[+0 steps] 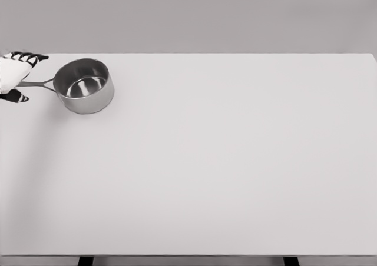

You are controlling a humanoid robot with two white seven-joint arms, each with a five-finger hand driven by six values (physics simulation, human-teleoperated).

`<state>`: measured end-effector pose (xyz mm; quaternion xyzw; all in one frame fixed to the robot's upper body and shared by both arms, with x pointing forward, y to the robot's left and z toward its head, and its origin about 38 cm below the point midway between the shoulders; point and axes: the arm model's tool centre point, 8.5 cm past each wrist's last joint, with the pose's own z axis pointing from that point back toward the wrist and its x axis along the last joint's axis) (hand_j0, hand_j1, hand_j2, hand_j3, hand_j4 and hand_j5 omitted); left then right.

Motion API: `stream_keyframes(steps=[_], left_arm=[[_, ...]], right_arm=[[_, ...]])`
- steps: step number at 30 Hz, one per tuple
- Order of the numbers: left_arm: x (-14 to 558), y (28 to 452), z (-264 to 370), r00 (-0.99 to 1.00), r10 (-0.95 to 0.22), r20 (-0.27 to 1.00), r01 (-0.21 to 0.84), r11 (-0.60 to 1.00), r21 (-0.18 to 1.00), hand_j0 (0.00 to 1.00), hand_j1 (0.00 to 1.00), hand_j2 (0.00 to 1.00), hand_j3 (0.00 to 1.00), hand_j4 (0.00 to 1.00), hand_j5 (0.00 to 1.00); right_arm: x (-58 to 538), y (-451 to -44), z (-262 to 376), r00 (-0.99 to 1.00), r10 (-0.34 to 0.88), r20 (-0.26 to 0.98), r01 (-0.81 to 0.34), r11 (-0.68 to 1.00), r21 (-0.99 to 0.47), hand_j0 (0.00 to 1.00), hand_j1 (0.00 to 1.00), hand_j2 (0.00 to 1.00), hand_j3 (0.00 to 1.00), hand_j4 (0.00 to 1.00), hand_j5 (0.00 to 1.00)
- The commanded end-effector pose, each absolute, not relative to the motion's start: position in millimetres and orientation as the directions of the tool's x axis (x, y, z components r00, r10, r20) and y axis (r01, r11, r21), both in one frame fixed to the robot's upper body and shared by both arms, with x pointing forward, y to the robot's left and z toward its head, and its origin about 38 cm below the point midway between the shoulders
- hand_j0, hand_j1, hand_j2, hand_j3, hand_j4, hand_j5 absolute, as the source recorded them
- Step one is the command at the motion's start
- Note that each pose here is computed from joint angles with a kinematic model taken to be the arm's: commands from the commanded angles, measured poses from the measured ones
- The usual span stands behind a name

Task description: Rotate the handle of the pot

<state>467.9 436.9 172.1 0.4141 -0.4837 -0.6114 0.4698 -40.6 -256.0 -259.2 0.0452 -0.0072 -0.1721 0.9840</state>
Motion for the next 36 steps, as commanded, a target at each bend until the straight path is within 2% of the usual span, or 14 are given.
stream_keyframes(steps=[1, 12, 15, 17, 23, 26, 36], left_arm=[[468, 422, 197, -0.264, -0.964, -0.04, 0.103, -0.07, 0.992, 1.0, 1.0, 1.0, 1.0, 1.0, 1.0], [398, 399, 237, -0.371, -0.928, -0.003, -0.064, 0.022, 0.998, 1.0, 1.0, 1.0, 1.0, 1.0, 1.0], [373, 381, 260, -0.503, -0.864, -0.032, -0.147, 0.049, 0.988, 1.0, 1.0, 1.0, 1.0, 1.0, 1.0], [353, 367, 269, -0.629, -0.777, -0.028, -0.179, 0.11, 0.978, 1.0, 1.0, 1.0, 1.0, 1.0, 1.0], [337, 369, 260, -0.652, -0.753, 0.089, -0.124, 0.222, 0.967, 1.0, 1.0, 1.0, 1.0, 1.0, 1.0], [327, 361, 232, -0.654, -0.742, 0.148, -0.046, 0.234, 0.971, 1.0, 1.0, 1.0, 1.0, 1.0, 1.0], [324, 361, 227, -0.654, -0.737, 0.169, -0.027, 0.246, 0.969, 1.0, 1.0, 1.0, 1.0, 1.0, 1.0]], right_arm=[[-41, -256, -259, 0.941, -0.339, -0.002, 0.338, 0.937, 0.092, 1.0, 1.0, 1.0, 1.0, 1.0, 1.0], [-41, -256, -259, 0.941, -0.339, -0.002, 0.338, 0.937, 0.092, 1.0, 1.0, 1.0, 1.0, 1.0, 1.0], [-41, -256, -259, 0.941, -0.339, -0.002, 0.338, 0.937, 0.092, 1.0, 1.0, 1.0, 1.0, 1.0, 1.0], [-41, -256, -259, 0.941, -0.339, -0.002, 0.338, 0.937, 0.092, 1.0, 1.0, 1.0, 1.0, 1.0, 1.0], [-41, -256, -259, 0.941, -0.339, -0.002, 0.338, 0.937, 0.092, 1.0, 1.0, 1.0, 1.0, 1.0, 1.0], [-41, -256, -259, 0.941, -0.339, -0.002, 0.338, 0.937, 0.092, 1.0, 1.0, 1.0, 1.0, 1.0, 1.0], [-41, -256, -259, 0.941, -0.339, -0.001, 0.338, 0.937, 0.092, 1.0, 1.0, 1.0, 1.0, 1.0, 1.0]])
